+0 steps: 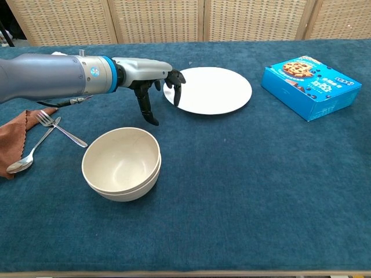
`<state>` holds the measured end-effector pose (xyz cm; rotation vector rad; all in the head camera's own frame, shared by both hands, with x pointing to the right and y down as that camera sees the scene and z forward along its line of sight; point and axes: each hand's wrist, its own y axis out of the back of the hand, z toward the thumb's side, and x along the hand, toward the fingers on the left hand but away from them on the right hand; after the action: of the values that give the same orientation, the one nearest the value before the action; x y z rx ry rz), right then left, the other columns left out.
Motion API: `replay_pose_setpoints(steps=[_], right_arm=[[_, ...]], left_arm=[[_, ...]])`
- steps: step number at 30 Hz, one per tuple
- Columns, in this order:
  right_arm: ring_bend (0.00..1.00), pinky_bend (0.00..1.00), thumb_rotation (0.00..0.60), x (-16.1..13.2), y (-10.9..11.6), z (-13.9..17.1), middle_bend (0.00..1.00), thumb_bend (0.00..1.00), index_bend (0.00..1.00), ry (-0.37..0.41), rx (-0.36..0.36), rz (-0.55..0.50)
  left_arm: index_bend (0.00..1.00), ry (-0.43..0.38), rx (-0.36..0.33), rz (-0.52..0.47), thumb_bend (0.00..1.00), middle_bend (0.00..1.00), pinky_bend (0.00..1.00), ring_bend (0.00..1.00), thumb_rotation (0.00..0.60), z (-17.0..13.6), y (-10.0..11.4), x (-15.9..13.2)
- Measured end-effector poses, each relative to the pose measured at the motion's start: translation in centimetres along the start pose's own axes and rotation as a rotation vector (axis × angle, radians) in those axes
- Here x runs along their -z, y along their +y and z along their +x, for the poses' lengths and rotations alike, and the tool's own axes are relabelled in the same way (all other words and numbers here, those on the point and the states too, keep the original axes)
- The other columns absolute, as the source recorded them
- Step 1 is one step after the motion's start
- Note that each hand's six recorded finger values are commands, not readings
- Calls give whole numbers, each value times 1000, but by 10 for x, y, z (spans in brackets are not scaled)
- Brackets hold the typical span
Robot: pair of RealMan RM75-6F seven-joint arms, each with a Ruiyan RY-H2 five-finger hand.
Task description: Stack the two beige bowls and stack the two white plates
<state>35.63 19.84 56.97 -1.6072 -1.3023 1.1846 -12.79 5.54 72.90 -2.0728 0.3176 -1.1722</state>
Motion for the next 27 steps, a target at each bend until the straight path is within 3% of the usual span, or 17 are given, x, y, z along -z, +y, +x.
replay_pose_setpoints(steps=[20, 23, 27], right_arm=[[0, 0, 600, 3, 3, -1, 0, 0, 0, -7, 7, -8], [0, 0, 600, 3, 4, 0, 0, 0, 0, -7, 8, -9], [0, 0, 600, 2, 3, 0, 0, 0, 0, -2, 5, -12]], left_arm=[[396, 1, -71, -50, 138, 99, 232, 132, 600, 19, 4, -14], [359, -2, -95, -79, 126, 48, 222, 94, 600, 14, 12, -11], [217, 2, -144, -120, 109, 0, 99, 6, 600, 1, 32, 1]])
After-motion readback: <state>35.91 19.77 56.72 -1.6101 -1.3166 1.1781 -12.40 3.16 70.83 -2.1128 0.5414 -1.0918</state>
